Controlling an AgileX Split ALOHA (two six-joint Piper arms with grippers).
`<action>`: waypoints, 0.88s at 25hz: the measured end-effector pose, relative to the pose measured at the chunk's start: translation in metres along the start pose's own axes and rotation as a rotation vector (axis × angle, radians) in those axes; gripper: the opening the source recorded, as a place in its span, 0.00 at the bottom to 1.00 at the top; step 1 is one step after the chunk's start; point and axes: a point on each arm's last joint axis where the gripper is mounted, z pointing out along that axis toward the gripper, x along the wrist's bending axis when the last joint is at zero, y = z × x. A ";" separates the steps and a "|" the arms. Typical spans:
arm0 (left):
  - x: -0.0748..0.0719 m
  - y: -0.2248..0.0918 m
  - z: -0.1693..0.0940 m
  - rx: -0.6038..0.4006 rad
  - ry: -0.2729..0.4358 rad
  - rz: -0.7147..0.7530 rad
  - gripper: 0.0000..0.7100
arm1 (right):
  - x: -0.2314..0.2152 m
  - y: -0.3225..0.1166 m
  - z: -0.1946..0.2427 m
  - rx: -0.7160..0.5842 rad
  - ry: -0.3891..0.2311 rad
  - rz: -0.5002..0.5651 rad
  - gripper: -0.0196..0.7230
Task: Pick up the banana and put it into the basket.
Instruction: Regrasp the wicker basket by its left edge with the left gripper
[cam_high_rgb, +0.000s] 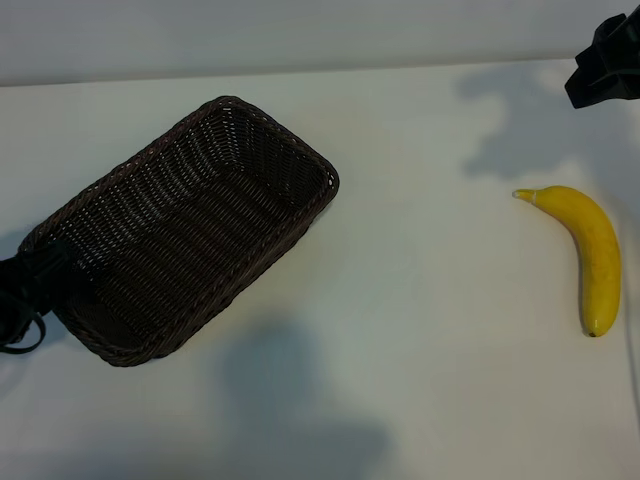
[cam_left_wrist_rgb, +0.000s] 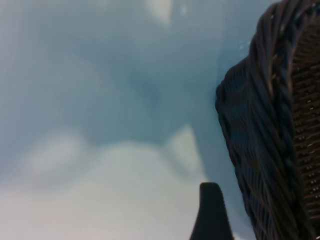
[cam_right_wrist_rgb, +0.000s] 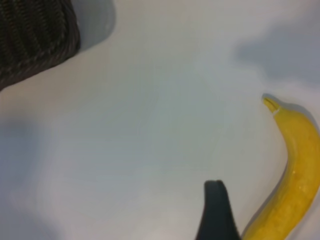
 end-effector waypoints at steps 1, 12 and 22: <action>0.000 0.000 0.002 0.004 -0.001 -0.009 0.77 | 0.000 0.000 0.000 0.000 0.000 0.000 0.70; -0.001 -0.001 0.034 0.044 0.018 -0.065 0.77 | 0.000 0.000 0.000 0.001 0.000 0.000 0.70; 0.001 -0.003 0.051 0.064 0.037 -0.086 0.74 | 0.000 0.000 0.000 0.001 0.000 -0.001 0.70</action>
